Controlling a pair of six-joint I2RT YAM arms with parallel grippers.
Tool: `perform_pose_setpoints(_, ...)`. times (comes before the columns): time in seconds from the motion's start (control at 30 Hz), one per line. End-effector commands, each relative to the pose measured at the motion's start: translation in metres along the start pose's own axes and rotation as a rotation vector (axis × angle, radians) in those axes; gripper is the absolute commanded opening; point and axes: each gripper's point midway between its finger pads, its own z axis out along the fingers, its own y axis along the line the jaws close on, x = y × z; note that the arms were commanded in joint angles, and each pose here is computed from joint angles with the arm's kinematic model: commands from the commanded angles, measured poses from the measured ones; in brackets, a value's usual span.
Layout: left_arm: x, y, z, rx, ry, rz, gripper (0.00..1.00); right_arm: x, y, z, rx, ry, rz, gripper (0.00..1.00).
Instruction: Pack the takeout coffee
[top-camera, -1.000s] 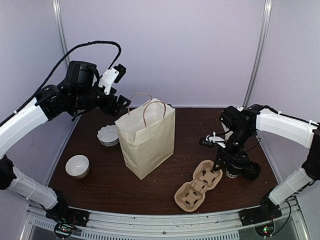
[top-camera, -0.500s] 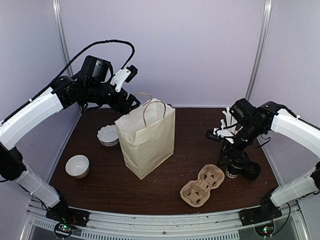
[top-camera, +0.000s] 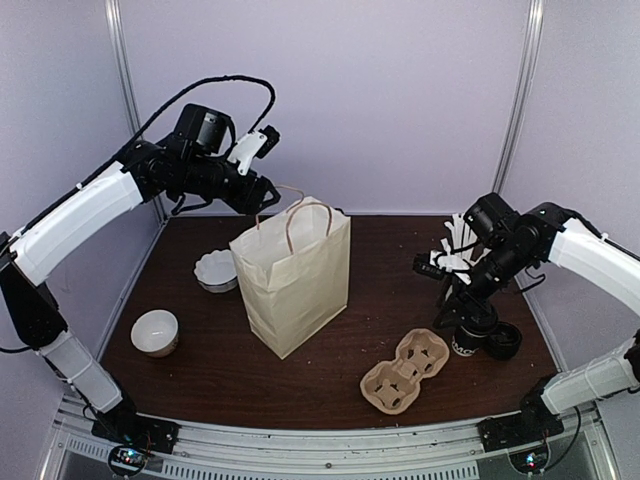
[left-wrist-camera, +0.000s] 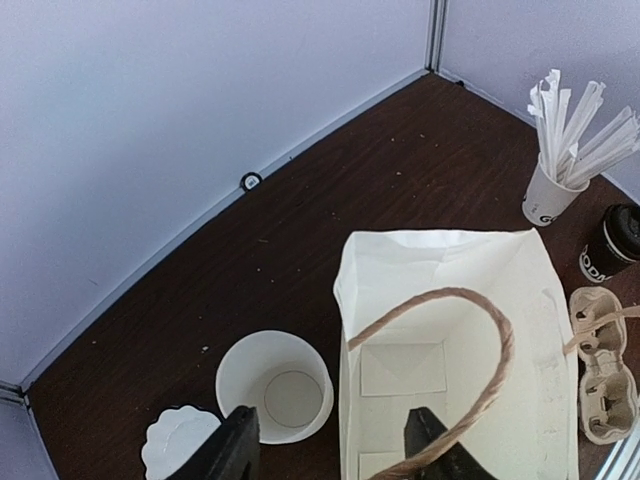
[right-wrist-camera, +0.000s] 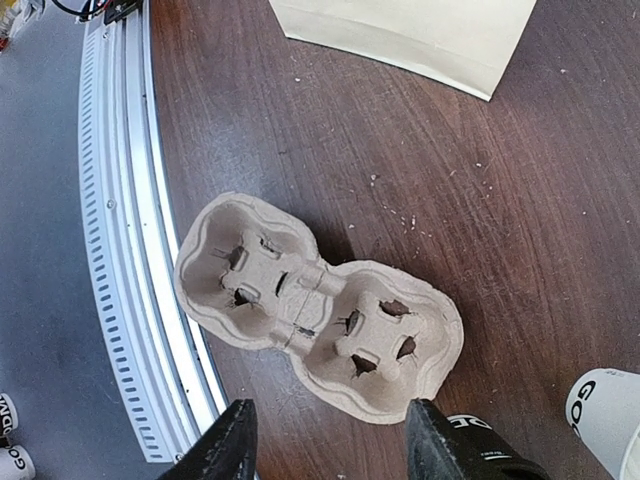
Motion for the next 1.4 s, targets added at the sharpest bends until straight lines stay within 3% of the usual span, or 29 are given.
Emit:
perform_pose_setpoints(0.0, -0.009, 0.005, 0.000, 0.055, -0.014, -0.075, 0.53, -0.017, 0.002, -0.017, 0.022, -0.054, -0.076, 0.54)
perform_pose_setpoints(0.13, -0.003, -0.011, -0.001, 0.142, 0.024, -0.124, 0.65, -0.020, 0.006, -0.020, 0.001, -0.054, -0.100, 0.54)
perform_pose_setpoints(0.4, 0.028, -0.008, 0.015, 0.119, 0.192, -0.150, 0.64, -0.023, 0.005, -0.014, -0.013, -0.065, -0.099, 0.54)
perform_pose_setpoints(0.63, 0.041, -0.001, 0.022, 0.077, 0.251, -0.162, 0.52, -0.024, 0.007, -0.016, -0.019, -0.074, -0.095, 0.54)
perform_pose_setpoints(0.9, 0.042, -0.011, 0.031, 0.139, 0.279, -0.171, 0.27, -0.027, 0.009, -0.021, -0.006, -0.082, -0.101, 0.53)
perform_pose_setpoints(1.2, 0.041, -0.015, 0.028, 0.169, 0.301, -0.144, 0.05, -0.033, 0.008, -0.023, -0.008, -0.086, -0.112, 0.53)
perform_pose_setpoints(1.37, 0.037, -0.018, 0.021, 0.187, 0.294, -0.118, 0.00, -0.033, 0.014, -0.026, -0.027, -0.080, -0.167, 0.53)
